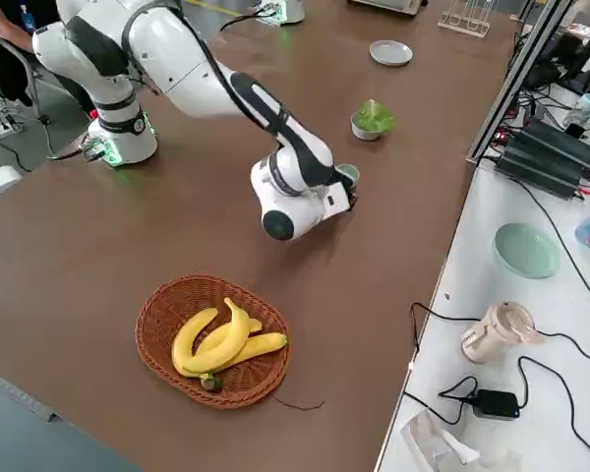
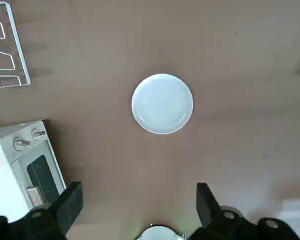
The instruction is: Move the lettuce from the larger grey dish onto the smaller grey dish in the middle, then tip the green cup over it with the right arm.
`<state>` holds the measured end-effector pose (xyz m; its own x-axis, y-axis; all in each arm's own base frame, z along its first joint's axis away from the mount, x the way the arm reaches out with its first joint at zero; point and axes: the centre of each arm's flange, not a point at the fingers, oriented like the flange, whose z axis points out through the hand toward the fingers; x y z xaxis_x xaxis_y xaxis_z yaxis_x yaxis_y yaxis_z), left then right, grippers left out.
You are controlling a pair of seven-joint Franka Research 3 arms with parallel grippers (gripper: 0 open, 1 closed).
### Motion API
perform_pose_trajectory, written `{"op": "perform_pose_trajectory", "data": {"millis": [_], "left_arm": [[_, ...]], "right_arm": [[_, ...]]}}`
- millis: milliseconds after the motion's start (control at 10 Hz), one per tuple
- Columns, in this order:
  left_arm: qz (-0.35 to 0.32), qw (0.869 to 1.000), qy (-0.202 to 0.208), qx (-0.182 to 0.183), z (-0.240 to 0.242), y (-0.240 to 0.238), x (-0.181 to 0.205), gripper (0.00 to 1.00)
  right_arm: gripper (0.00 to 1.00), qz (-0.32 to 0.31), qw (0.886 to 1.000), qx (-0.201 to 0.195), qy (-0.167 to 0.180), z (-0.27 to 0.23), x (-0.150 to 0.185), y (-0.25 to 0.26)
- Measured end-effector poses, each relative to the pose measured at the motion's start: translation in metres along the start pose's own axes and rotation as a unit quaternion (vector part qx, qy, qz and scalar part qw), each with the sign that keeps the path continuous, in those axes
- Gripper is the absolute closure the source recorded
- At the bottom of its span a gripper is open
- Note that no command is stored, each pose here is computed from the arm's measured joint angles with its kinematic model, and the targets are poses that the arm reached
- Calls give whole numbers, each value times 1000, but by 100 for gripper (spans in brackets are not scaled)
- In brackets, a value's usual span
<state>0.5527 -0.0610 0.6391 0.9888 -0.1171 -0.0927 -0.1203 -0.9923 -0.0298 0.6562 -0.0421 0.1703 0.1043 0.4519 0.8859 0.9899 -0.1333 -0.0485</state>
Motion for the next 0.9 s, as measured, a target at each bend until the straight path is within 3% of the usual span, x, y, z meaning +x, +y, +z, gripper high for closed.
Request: {"op": "perform_pose_trajectory", "data": {"millis": [900], "left_arm": [[0,1000,9,0,-8,0,-2,0]], "right_arm": [[31,13,999,-3,-52,120,112,-7]]}}
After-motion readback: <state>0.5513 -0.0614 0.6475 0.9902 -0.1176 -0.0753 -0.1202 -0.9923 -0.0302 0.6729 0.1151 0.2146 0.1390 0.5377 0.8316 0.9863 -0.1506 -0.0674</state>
